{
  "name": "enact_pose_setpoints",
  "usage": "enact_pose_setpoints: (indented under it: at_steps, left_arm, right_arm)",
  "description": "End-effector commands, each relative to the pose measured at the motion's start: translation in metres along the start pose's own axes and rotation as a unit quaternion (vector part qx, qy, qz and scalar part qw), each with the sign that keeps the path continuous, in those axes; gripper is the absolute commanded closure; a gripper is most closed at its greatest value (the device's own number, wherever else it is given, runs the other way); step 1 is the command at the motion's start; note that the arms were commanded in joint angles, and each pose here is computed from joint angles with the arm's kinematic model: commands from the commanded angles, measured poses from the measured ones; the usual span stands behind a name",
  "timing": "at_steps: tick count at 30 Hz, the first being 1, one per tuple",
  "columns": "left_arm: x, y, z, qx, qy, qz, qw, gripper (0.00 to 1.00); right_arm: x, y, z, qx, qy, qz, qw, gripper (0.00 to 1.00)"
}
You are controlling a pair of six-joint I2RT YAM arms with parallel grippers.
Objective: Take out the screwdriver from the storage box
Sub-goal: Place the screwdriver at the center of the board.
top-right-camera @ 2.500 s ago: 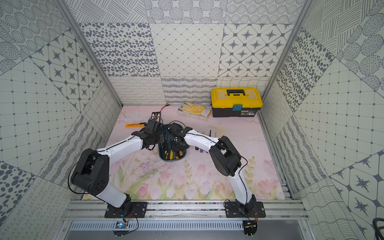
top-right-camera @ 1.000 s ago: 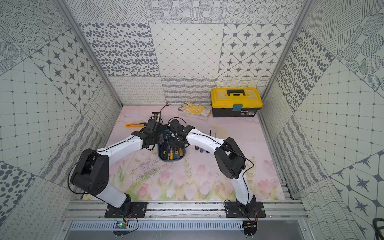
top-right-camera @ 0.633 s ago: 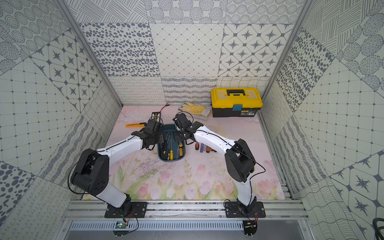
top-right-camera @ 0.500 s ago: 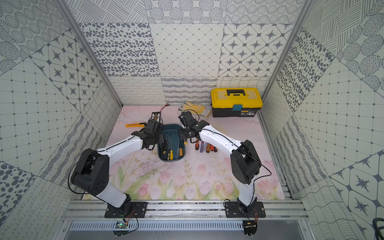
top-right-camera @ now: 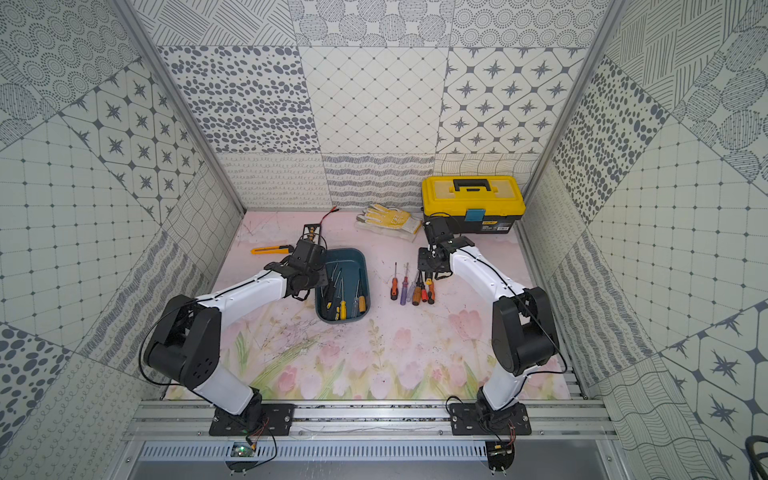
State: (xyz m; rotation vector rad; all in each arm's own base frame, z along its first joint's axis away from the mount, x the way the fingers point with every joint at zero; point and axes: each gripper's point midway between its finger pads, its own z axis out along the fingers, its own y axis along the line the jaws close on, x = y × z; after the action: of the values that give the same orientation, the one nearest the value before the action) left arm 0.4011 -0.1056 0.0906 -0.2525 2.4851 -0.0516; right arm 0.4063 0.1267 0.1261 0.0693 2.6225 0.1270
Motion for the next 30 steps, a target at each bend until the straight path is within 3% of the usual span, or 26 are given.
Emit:
enact_pose_setpoints:
  at_steps: [1, 16, 30]
  left_arm:
    - [-0.021, -0.007, -0.001, 0.013, -0.036, -0.008, 0.999, 1.00]
    - [-0.021, -0.006, -0.003, 0.011, -0.037, -0.007, 0.999, 1.00]
    - [-0.021, -0.006, -0.004, 0.011, -0.036, -0.007, 0.999, 1.00]
  right_arm:
    - [0.003, -0.018, -0.008, 0.017, 0.000, 0.001, 1.000, 1.00]
    - [0.045, -0.038, 0.050, 0.044, 0.097, -0.020, 0.994, 1.00]
    - [0.052, -0.033, 0.073, 0.035, 0.121, -0.022, 0.992, 1.00]
